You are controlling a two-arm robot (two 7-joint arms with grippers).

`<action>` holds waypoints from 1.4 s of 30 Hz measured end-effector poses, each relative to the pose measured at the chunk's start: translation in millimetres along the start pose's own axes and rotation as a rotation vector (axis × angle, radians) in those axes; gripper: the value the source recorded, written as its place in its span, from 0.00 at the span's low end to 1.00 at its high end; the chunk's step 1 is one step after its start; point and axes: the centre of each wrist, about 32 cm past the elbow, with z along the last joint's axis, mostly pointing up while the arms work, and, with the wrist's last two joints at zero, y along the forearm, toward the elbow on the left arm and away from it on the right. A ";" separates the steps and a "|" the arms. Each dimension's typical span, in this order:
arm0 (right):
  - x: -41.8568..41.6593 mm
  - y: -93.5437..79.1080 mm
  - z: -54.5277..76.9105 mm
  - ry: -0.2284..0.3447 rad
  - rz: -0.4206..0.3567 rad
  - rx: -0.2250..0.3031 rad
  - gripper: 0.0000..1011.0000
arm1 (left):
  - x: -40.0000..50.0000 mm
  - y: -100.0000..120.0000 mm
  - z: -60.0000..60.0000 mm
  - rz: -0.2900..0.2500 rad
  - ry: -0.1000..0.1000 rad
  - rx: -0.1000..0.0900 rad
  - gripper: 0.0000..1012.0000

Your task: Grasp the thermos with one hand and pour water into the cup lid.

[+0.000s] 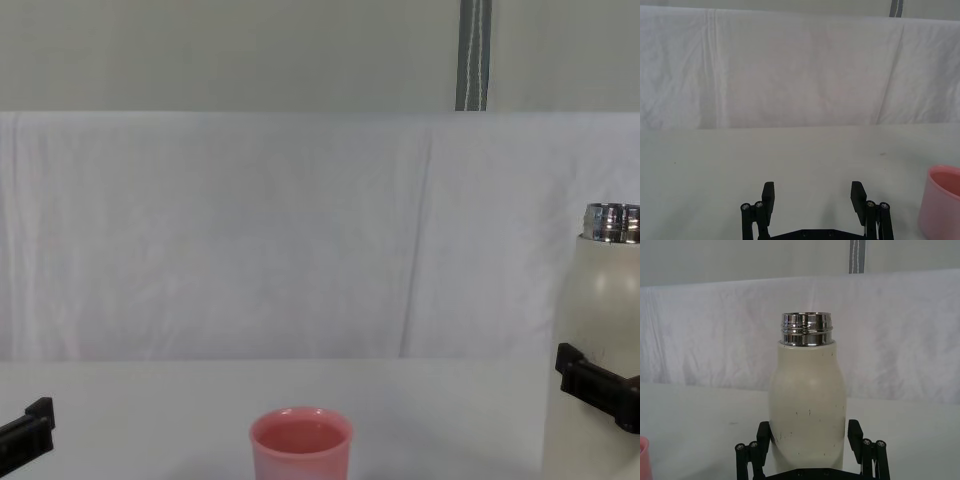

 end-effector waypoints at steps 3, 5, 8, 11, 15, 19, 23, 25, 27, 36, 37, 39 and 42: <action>0.1 -1.9 0.2 0.000 -0.002 -0.002 0.99 | 0.0 0.0 0.0 0.000 0.000 0.000 0.99; 0.2 -3.3 0.5 -0.002 -0.002 -0.003 0.99 | 0.0 0.0 0.0 0.000 0.000 0.000 0.99; -0.1 -5.3 1.5 -0.004 -0.001 -0.005 0.99 | 0.0 0.0 0.0 0.000 0.000 0.000 0.99; -0.4 -7.3 2.4 -0.006 0.001 -0.006 0.99 | 0.0 0.0 0.0 0.000 0.000 0.000 0.99; -1.2 -10.2 2.9 -0.008 0.001 -0.007 0.99 | 0.0 0.0 0.0 0.000 0.000 0.000 0.99; -2.6 -13.9 3.2 -0.009 -0.003 -0.007 0.99 | 0.0 0.0 0.0 0.000 0.000 0.000 0.99; -3.8 -18.5 3.9 -0.008 -0.006 -0.007 0.99 | 0.0 0.0 0.0 0.000 0.000 0.000 0.99; -5.0 -22.3 4.1 -0.009 -0.006 -0.009 0.99 | 0.0 0.0 0.0 0.000 0.000 0.000 0.99; -5.5 -24.4 4.3 -0.010 -0.005 -0.010 0.99 | 0.0 0.0 0.0 0.000 0.000 0.000 0.99; -7.1 -37.4 5.8 -0.050 0.018 -0.025 0.99 | 0.0 0.0 0.0 0.000 0.000 0.000 0.99; -7.3 -38.5 5.8 -0.055 0.020 -0.026 0.99 | 0.0 0.0 0.0 0.000 0.000 0.000 0.99; -7.9 -41.6 5.8 -0.066 0.025 -0.030 0.99 | 0.0 0.0 0.0 0.000 0.000 0.000 0.99; -9.0 -45.9 5.5 -0.074 0.030 -0.034 0.99 | 0.0 0.0 0.0 0.000 0.000 0.000 0.99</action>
